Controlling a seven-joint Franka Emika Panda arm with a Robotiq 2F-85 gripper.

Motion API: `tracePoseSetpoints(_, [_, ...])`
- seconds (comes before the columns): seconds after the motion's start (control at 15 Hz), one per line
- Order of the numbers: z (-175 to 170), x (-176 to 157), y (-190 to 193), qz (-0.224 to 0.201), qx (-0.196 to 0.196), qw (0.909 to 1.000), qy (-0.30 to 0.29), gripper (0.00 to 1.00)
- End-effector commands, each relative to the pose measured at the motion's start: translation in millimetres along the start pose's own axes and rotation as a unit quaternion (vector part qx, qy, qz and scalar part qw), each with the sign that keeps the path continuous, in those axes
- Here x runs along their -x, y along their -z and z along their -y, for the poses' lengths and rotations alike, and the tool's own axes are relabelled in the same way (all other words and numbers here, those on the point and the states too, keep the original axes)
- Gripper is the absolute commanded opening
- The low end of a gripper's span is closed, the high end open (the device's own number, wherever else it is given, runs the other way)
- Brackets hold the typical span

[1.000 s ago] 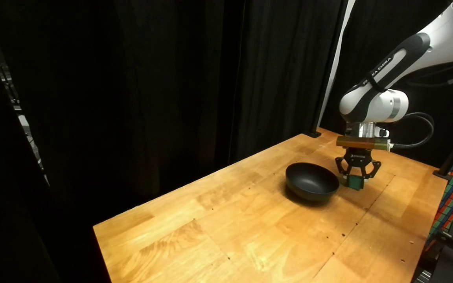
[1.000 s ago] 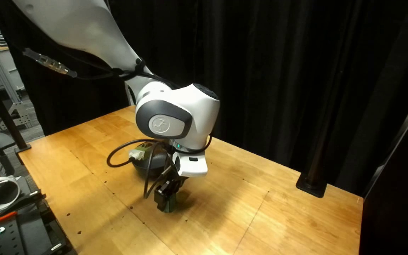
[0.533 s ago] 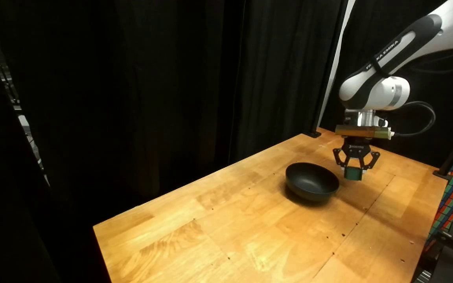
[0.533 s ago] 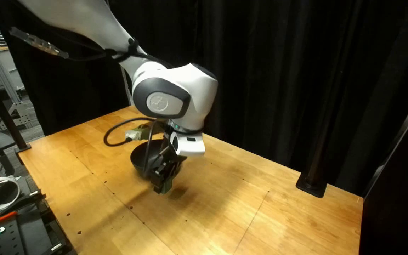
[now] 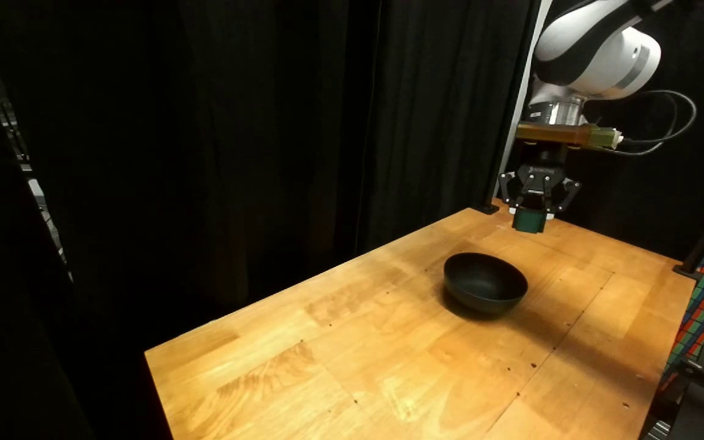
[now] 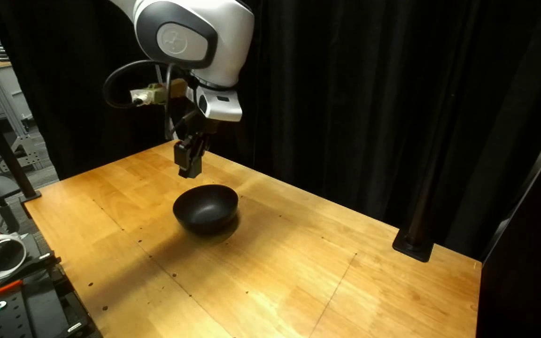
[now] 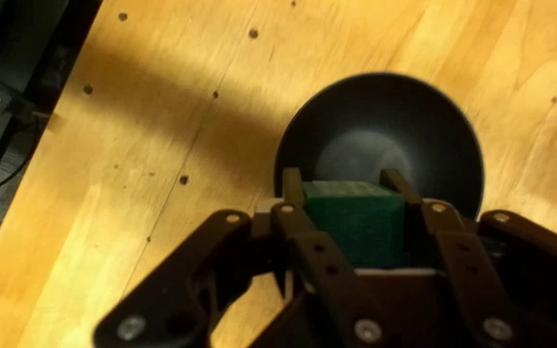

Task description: Put the green block in the bowl

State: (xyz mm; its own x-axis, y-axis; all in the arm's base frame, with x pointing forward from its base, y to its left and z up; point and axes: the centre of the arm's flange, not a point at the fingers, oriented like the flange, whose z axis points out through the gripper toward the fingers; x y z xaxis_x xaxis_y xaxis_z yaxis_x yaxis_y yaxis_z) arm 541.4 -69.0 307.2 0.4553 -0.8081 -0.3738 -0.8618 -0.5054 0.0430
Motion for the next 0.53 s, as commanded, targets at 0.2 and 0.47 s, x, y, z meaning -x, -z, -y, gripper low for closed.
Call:
tracePoseSetpoints(0.2, [21.2, 48.3, -4.6, 0.050, -0.017, 0.9978, 0.040, 0.98])
tracePoseSetpoints(0.47, [5.5, 53.2, 10.9, 0.103, 0.019, 0.9938, 0.037, 1.00])
